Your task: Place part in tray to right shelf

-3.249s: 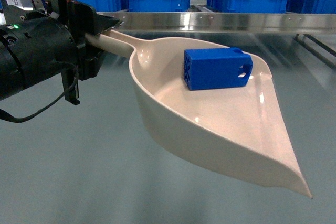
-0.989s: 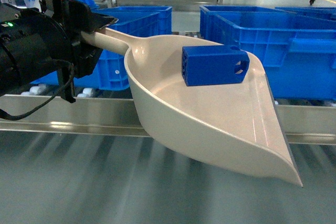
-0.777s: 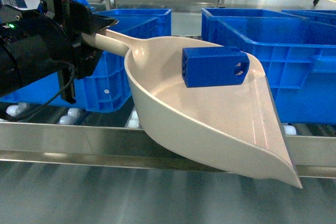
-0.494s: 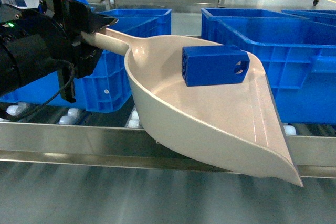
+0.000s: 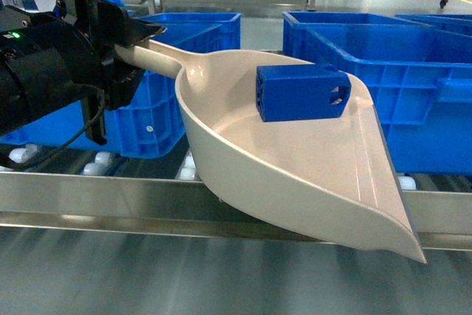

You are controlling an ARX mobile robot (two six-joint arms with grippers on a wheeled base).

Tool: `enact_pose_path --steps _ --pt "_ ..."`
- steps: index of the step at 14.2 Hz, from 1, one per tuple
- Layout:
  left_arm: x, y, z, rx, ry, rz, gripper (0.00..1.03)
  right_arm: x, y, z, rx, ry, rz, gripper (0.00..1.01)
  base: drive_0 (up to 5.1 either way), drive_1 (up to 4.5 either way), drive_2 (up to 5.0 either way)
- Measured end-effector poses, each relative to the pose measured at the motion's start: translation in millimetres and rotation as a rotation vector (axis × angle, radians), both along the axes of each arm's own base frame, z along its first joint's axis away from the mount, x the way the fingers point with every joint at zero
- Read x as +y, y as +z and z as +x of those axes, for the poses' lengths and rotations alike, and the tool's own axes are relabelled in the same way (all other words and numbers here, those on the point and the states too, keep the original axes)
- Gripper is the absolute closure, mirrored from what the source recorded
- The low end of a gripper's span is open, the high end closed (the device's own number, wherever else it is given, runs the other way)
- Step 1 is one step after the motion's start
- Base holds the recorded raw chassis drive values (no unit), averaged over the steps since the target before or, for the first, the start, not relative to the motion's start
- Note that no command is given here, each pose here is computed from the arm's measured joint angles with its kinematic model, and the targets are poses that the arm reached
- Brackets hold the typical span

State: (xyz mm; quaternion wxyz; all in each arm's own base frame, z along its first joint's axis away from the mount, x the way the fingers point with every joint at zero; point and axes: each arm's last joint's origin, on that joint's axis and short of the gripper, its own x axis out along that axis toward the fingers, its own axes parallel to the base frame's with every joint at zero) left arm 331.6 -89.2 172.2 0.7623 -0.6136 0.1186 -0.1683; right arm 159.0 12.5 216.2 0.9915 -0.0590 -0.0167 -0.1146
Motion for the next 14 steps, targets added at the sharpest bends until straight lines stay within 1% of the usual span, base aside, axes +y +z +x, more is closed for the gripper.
enact_pose_path --steps 7,8,9,10,12,13,14 --pt "0.0 0.0 0.0 0.0 0.0 0.0 0.91 0.0 0.0 0.0 0.0 0.0 0.0 0.03 0.0 0.0 0.0" --pt "-0.9 -0.8 0.0 0.028 0.018 0.012 0.91 0.0 0.0 0.0 0.0 0.0 0.0 0.03 0.0 0.0 0.0" --pt "-0.6 -1.2 -0.6 0.063 0.094 0.067 0.91 0.0 0.0 0.0 0.0 0.0 0.0 0.03 0.0 0.0 0.0" --pt "-0.2 1.0 -0.5 0.039 0.104 0.066 0.91 0.0 0.0 0.0 0.0 0.0 0.0 0.03 0.0 0.0 0.0" --pt "2.6 14.2 -1.9 -0.031 0.101 0.029 0.91 0.0 0.0 0.0 0.0 0.0 0.0 0.03 0.0 0.0 0.0" --pt "5.0 22.6 -3.0 -0.054 0.107 -0.006 0.91 0.0 0.0 0.0 0.0 0.0 0.0 0.03 0.0 0.0 0.0" --pt "9.0 32.2 -2.6 -0.064 0.131 -0.037 0.91 0.0 0.0 0.0 0.0 0.0 0.0 0.03 0.0 0.0 0.0"
